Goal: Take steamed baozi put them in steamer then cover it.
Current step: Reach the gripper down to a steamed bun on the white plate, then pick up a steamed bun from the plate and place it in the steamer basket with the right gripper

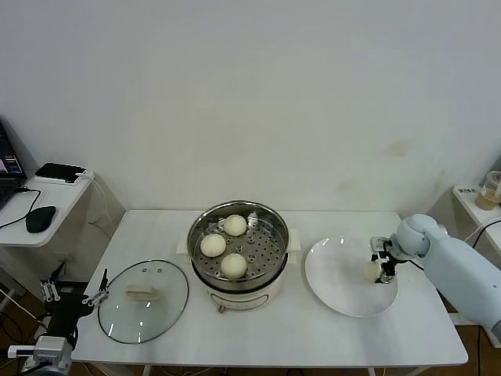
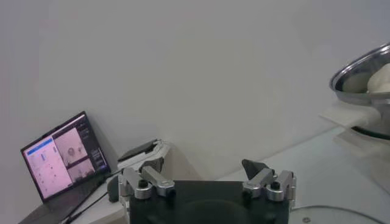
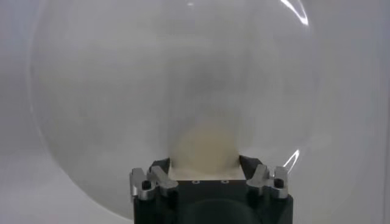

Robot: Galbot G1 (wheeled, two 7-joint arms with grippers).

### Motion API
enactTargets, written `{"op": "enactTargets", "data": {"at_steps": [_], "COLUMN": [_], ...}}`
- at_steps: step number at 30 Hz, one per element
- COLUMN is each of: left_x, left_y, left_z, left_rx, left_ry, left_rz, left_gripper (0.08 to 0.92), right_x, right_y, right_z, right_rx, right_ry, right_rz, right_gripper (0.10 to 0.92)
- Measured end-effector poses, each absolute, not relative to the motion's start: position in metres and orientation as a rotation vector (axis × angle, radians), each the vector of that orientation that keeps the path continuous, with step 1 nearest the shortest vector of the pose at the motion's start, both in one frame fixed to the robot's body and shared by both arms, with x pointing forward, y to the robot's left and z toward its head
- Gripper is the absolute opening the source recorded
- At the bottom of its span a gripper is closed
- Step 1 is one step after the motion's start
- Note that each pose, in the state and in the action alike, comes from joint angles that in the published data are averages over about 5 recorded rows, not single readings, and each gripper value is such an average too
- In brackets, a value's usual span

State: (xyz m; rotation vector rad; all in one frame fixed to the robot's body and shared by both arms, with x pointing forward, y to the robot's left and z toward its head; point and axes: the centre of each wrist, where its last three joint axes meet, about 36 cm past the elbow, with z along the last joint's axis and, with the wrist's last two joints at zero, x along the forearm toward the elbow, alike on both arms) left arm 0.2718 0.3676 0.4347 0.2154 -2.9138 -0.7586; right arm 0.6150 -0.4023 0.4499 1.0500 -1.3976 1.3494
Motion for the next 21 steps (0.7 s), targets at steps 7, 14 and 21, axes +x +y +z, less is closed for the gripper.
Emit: {"op": "enactTargets", "data": {"at_steps": [7, 14, 21], "left_x": [0.272, 0.272, 0.272], "left_y": [0.368, 0.369, 0.367], "left_z": [0.435, 0.438, 0.439], "left_rx": [0.218, 0.223, 0.221], "left_ry": [-2.915, -2.923, -2.928], "left_rz": [-0.759, -0.761, -0.756], "left_gripper": [0.823, 0.823, 0.823], "right_x": [0.617, 0.621, 0.628], "right_y": [-0.401, -0.397, -0.372], "right_z": [0.458, 0.492, 0.56], "right_rx": [1.054, 1.056, 1.076], "right_ry": [-1.402, -1.42, -1.486], "right_rz": [1.346, 1.367, 1.436], "right_gripper": [0.579, 0.577, 0.578]}}
